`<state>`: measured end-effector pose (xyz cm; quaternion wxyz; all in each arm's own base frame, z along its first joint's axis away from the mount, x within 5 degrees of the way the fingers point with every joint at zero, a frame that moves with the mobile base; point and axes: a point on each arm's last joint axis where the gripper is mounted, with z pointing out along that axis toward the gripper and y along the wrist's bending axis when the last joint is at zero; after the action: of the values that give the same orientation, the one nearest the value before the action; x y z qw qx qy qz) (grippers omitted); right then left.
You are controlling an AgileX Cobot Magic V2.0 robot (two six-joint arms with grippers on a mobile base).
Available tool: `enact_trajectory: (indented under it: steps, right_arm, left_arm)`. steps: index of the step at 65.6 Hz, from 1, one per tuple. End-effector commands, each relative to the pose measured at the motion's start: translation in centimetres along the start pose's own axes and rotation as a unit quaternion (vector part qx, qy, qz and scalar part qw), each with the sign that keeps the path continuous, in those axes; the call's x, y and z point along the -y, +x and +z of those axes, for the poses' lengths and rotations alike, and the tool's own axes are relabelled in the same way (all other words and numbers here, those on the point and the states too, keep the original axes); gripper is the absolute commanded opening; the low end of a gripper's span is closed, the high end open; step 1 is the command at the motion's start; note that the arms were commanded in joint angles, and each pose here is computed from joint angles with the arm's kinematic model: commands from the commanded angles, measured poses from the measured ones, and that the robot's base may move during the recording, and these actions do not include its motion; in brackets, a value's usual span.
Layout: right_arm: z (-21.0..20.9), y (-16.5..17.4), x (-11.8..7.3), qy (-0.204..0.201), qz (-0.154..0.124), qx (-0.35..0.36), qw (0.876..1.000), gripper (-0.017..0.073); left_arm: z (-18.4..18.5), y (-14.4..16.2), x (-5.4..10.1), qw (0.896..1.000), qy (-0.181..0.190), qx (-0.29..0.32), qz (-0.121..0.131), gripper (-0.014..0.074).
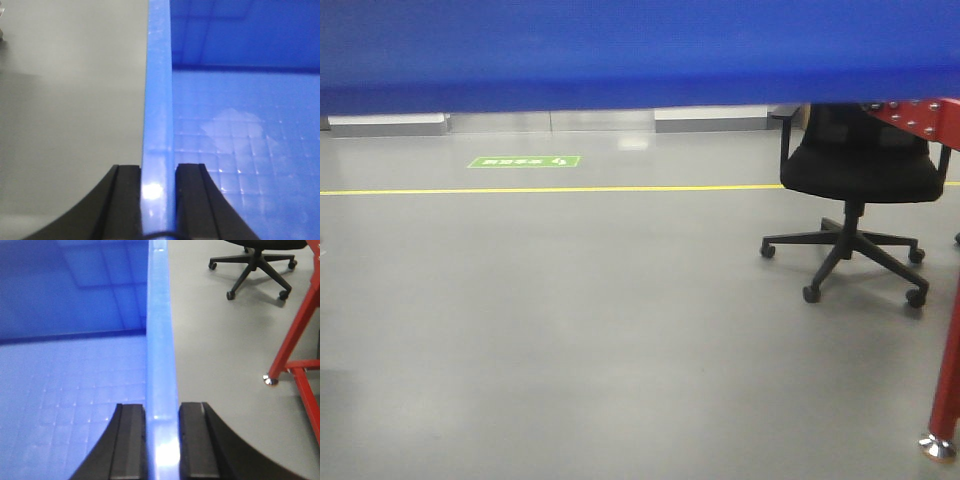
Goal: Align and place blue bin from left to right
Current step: 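Hold the blue bin with both grippers while driving across the floor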
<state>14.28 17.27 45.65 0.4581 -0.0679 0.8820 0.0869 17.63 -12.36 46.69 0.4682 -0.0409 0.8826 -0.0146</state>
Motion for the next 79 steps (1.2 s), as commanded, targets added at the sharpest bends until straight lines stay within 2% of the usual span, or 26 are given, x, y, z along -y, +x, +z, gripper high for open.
enact_trajectory:
  steps: [1,79]
  right_arm:
    - [-0.57,-1.39,-1.40,-0.077,0.001,0.064,0.995,-0.0079]
    - [-0.58,-1.41,-1.44,-0.080,0.001,0.065,0.995,-0.0079]
  left_arm:
    - [-0.56,-0.82,0.96,0.998,0.058,0.035,-0.006,-0.0111]
    - [-0.56,-0.82,0.96,0.998,0.058,0.035,-0.006,-0.0111]
